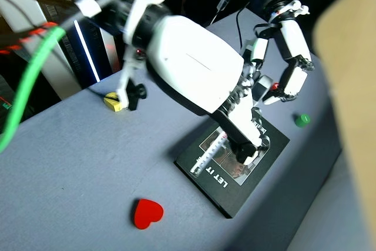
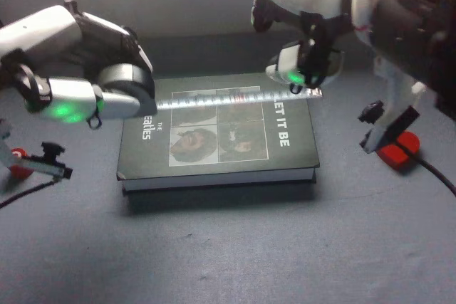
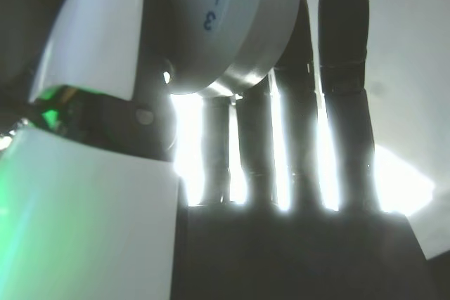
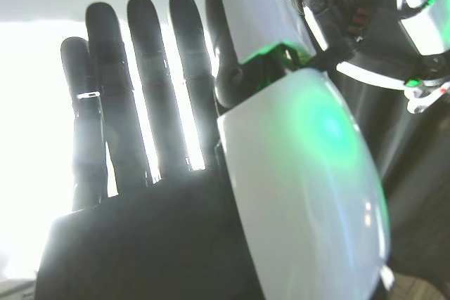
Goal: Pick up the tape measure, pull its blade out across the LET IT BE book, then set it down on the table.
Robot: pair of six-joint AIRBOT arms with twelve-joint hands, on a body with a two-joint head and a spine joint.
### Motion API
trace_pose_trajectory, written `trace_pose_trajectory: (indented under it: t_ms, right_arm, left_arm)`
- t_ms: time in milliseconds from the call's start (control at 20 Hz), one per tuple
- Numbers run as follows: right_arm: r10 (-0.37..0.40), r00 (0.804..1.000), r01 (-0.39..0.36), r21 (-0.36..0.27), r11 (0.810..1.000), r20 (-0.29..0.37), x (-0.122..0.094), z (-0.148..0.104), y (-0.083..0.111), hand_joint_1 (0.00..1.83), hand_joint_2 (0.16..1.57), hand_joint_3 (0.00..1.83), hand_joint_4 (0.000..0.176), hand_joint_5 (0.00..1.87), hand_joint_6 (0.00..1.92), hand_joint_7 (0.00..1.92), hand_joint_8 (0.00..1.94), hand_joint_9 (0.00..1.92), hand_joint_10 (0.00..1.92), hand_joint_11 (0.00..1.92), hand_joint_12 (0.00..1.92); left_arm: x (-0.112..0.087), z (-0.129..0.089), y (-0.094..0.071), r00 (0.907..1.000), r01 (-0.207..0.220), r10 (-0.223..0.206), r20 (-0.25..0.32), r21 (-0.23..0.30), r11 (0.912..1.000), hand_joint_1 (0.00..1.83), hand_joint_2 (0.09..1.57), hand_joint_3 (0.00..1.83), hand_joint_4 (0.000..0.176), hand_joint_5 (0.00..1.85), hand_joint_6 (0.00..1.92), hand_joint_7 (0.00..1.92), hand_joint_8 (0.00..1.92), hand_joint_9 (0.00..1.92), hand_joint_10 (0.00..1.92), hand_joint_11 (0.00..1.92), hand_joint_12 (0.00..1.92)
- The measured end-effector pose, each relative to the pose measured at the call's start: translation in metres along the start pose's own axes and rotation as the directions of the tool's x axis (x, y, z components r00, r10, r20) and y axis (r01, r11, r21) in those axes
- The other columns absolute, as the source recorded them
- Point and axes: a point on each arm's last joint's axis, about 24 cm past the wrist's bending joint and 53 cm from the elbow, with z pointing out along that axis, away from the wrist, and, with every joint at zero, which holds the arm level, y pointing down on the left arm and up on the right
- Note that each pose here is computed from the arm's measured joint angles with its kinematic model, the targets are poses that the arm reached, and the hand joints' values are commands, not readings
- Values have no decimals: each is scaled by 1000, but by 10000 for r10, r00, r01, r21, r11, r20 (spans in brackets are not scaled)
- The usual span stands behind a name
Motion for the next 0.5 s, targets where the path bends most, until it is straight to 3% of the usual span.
trace_pose_trajectory:
  t_ms: [150,350,500]
  right_arm:
    - [234,9996,-232,99,9997,-142,12,12,5,996,1120,0,0,738,8,735,10,724,17,276,887]
    - [67,9986,-74,141,9999,522,-5,28,3,1009,1126,1,0,757,12,749,11,732,16,276,887]
    - [177,9986,-185,163,9997,504,-5,30,2,1004,1124,0,0,744,4,735,3,718,8,274,891]
  left_arm:
    - [-16,1,-6,9988,387,-389,310,64,9992,1377,1108,0,0,913,983,1053,854,895,1262,797,1166]
    - [-25,-4,4,9988,336,-322,376,-363,9988,1376,1114,1,0,887,1003,1046,889,886,1264,793,1176]
    - [-30,-6,10,9980,448,-425,462,-506,9977,1374,1122,0,0,851,1029,1034,919,885,1279,805,1187]
